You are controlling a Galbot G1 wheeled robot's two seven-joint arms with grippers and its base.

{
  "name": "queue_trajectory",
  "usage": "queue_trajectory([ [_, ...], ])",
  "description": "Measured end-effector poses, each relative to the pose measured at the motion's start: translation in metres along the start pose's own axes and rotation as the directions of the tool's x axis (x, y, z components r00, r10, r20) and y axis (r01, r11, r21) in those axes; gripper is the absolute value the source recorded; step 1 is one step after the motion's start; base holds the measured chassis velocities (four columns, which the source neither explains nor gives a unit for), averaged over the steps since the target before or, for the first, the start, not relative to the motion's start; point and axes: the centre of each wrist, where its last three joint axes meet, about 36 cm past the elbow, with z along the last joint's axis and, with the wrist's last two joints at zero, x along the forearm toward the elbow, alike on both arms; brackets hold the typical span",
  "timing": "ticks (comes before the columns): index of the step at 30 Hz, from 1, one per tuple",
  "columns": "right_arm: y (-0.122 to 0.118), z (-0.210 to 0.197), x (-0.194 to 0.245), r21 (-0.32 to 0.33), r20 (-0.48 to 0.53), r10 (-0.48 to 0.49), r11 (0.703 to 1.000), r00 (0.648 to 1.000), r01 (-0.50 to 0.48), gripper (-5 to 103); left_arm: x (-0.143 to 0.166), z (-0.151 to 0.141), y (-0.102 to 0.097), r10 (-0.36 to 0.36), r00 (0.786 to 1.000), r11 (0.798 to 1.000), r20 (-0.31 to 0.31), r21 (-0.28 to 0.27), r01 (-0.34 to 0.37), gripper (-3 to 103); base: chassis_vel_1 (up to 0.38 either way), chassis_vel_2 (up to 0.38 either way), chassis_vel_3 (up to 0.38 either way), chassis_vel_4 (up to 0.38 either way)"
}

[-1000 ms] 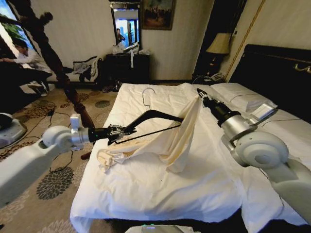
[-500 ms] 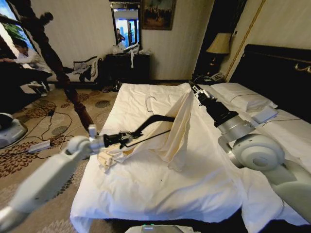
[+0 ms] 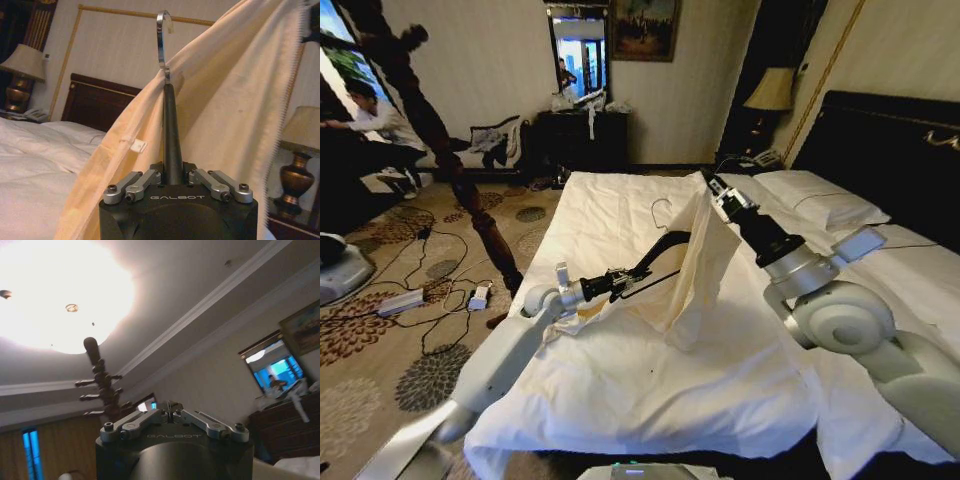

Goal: Pick up the clothes from the bed and hang them on the clothes hanger.

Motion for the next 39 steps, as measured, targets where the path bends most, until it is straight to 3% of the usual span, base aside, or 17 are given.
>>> queue_trajectory([
  [4,-0.003,0.017,0.002,-0.001,-0.032,-0.024,1.000,0.999,0.024,0,-0.004,-0.002,0.001,-0.043,0.999,0.999,0.001,-0.007,0.043,17,0.000,0.000,0.000,0.000],
  [13,-0.004,0.045,0.004,-0.028,-0.086,-0.025,0.999,0.996,0.023,-3,-0.012,-0.011,-0.005,-0.061,0.998,0.998,0.029,-0.024,0.062,17,0.000,0.000,0.000,0.000],
  [15,-0.003,0.050,0.004,-0.036,-0.109,-0.001,0.999,0.994,-0.003,7,-0.016,-0.015,-0.010,-0.062,0.997,0.998,0.055,-0.021,0.064,17,0.000,0.000,0.000,0.000],
  [18,-0.002,0.056,0.005,-0.050,-0.131,0.017,0.998,0.991,-0.024,12,-0.020,-0.016,-0.013,-0.062,0.995,0.998,0.082,-0.014,0.063,17,0.000,0.000,0.000,0.000],
  [19,-0.002,0.061,0.007,-0.065,-0.149,0.025,0.997,0.988,-0.035,22,-0.023,-0.016,-0.015,-0.065,0.992,0.998,0.107,-0.007,0.066,17,0.000,0.000,0.000,0.000],
  [22,-0.001,0.063,0.008,-0.071,-0.158,0.025,0.997,0.987,-0.037,22,-0.024,-0.016,-0.015,-0.067,0.990,0.998,0.121,0.001,0.067,17,0.000,0.000,0.000,0.000],
  [23,0.004,0.069,0.012,-0.083,-0.190,0.016,0.996,0.982,-0.032,33,-0.026,-0.015,-0.016,-0.072,0.986,0.997,0.150,0.020,0.069,17,0.000,0.000,0.000,0.000],
  [26,0.009,0.073,0.016,-0.082,-0.212,0.008,0.996,0.977,-0.026,44,-0.026,-0.014,-0.017,-0.074,0.982,0.997,0.172,0.037,0.068,17,0.000,0.000,0.000,0.000],
  [28,0.008,0.065,0.017,-0.054,-0.204,0.012,0.998,0.979,-0.023,56,-0.021,-0.016,-0.014,-0.050,0.981,0.999,0.190,0.031,0.045,17,0.000,0.000,0.000,0.000],
  [30,0.007,0.062,0.016,-0.041,-0.198,0.013,0.999,0.980,-0.021,56,-0.019,-0.017,-0.012,-0.039,0.980,0.999,0.193,0.028,0.034,17,0.000,0.000,0.000,0.000],
  [33,-0.017,0.030,0.005,0.085,-0.100,-0.029,0.996,0.995,0.038,72,0.003,-0.024,0.003,0.029,0.980,0.999,0.198,0.030,-0.036,17,0.000,0.000,0.000,0.000],
  [35,-0.023,0.023,0.003,0.114,-0.084,-0.047,0.992,0.995,0.057,72,0.007,-0.026,0.006,0.046,0.979,0.998,0.198,0.033,-0.053,17,0.000,0.000,0.000,0.000],
  [37,-0.034,0.001,0.000,0.172,-0.079,-0.093,0.979,0.993,0.105,88,0.023,-0.035,0.018,0.126,0.978,0.991,0.169,0.019,-0.131,17,0.000,0.000,0.000,0.000],
  [39,-0.037,-0.008,0.001,0.163,-0.103,-0.103,0.980,0.989,0.119,93,0.034,-0.041,0.026,0.188,0.974,0.982,0.123,-0.002,-0.190,17,0.000,0.000,0.000,0.000],
])
